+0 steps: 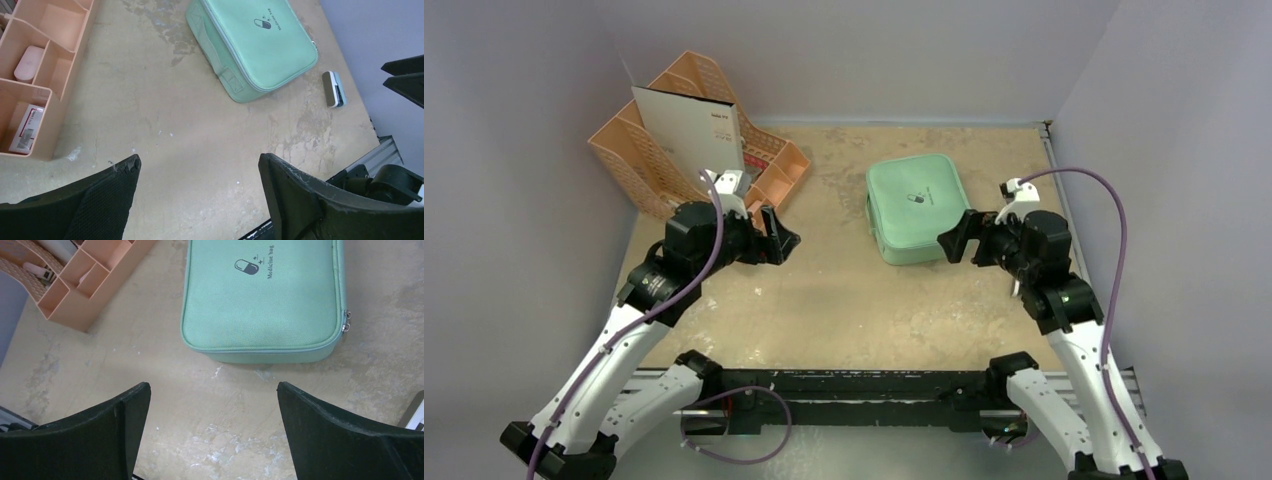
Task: Organize the medicine kit
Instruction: Reset both arms
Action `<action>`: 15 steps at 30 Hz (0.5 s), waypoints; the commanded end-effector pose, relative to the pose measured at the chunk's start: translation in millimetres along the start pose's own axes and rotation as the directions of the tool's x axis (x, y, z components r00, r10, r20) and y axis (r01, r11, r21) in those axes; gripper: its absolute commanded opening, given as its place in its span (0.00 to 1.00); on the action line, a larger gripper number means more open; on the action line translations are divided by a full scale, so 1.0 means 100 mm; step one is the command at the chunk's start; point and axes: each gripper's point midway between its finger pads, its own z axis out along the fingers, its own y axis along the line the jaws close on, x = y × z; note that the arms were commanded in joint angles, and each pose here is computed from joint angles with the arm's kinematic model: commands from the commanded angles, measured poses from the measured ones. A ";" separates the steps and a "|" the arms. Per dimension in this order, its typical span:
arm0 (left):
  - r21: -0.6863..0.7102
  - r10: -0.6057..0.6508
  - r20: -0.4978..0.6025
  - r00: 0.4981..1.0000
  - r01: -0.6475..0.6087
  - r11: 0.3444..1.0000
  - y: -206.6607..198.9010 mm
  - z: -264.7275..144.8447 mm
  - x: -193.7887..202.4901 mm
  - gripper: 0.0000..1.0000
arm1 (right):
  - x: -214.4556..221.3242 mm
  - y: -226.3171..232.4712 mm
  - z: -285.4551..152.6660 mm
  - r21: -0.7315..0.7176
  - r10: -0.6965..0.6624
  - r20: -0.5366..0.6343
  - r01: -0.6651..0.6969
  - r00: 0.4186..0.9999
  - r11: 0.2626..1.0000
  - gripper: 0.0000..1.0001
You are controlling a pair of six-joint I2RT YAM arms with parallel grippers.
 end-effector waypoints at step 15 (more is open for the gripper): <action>0.074 -0.085 0.028 0.996 0.083 0.994 -0.14 0.03 -0.04 0.87 | 0.08 0.11 -0.19 -0.040 0.070 0.020 -0.069 0.997 0.997 0.99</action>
